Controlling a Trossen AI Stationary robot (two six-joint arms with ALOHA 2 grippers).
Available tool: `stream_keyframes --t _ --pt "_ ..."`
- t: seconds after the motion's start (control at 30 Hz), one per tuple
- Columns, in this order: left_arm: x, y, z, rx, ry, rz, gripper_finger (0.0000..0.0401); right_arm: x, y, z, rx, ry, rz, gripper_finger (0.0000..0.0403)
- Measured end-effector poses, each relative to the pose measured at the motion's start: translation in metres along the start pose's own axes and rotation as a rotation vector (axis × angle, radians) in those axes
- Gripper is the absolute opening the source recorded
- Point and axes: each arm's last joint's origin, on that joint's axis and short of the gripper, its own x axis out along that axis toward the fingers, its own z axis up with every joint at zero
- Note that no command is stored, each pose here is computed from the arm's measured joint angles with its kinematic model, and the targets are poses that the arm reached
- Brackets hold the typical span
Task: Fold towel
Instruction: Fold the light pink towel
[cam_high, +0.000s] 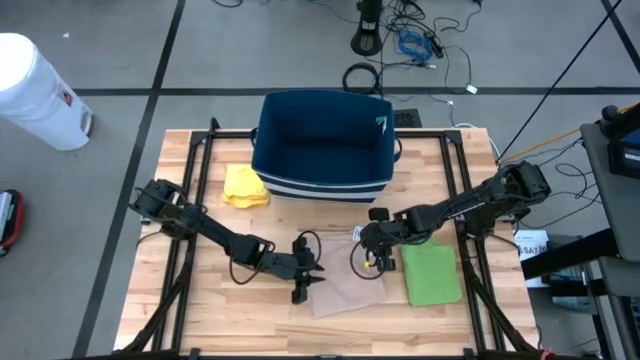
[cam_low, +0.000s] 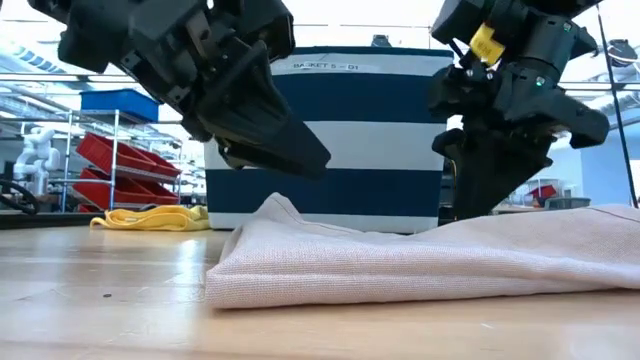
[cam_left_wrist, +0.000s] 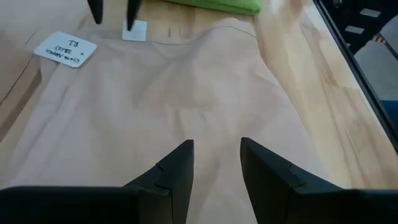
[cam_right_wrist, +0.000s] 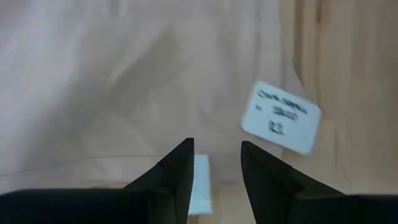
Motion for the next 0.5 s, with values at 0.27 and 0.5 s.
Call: stream_keyframes --t 0.27,0.5 --pt "0.013 0.009 -0.01 -0.006 0.034 0.009 0.0137 0.006 -0.005 0.002 -0.016 -0.005 0.036 0.0119" --pt "0.021 0.01 -0.018 -0.011 0.056 -0.014 0.0137 0.022 -0.014 -0.01 0.002 0.044 0.04 0.0118"
